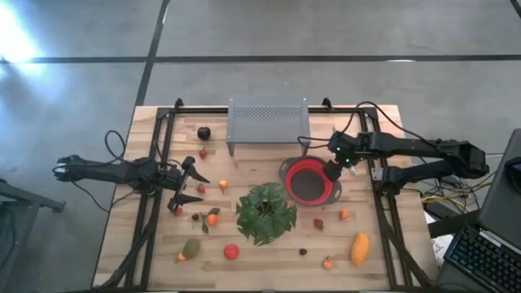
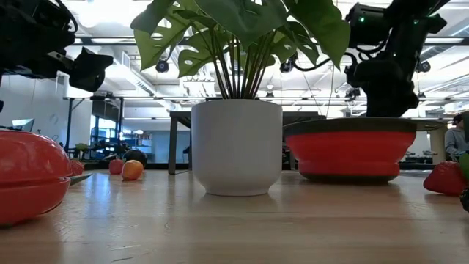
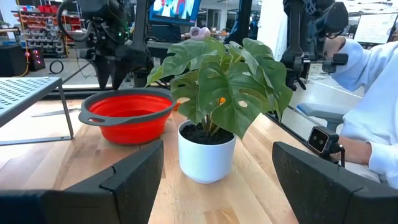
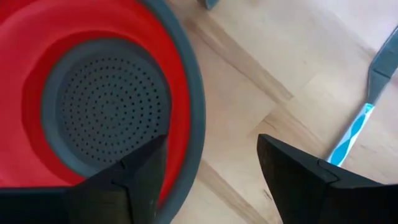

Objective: Pick & Place Fruit
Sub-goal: Put the red strainer bowl on the shelf

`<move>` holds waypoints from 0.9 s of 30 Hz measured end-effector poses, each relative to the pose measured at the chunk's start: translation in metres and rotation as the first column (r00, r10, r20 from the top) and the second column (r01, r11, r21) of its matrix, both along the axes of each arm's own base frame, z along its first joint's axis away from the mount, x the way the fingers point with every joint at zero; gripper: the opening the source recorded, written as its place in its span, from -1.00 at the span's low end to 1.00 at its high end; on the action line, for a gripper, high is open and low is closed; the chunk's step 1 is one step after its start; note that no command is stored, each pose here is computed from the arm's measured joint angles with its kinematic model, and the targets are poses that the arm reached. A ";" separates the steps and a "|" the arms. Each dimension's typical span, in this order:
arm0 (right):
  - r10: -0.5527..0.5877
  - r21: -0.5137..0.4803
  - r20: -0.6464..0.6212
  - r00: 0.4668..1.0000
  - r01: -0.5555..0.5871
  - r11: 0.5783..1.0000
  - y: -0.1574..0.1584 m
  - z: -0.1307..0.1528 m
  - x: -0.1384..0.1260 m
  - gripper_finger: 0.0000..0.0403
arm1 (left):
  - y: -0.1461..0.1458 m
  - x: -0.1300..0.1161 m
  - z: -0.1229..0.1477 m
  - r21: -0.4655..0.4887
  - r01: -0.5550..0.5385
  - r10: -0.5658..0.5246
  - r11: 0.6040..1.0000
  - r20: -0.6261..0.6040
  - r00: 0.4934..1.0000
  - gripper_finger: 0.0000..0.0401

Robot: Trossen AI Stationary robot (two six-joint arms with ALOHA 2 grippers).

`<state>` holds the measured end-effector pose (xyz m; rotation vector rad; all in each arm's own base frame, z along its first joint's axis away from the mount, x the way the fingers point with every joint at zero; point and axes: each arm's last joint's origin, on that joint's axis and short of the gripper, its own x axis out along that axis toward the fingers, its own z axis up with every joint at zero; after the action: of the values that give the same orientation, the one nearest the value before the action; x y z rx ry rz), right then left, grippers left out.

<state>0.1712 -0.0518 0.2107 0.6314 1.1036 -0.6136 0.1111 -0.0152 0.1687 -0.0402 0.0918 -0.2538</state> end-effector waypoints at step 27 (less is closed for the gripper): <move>0.062 0.081 -0.083 0.995 -0.056 0.995 -0.003 -0.023 0.017 -0.44 | 0.000 0.000 0.000 0.000 0.000 0.000 1.000 0.000 1.000 0.52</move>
<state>0.1877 -0.0548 0.1882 0.6427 1.2269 -0.5522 0.1111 -0.0152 0.1687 -0.0406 0.0916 -0.2535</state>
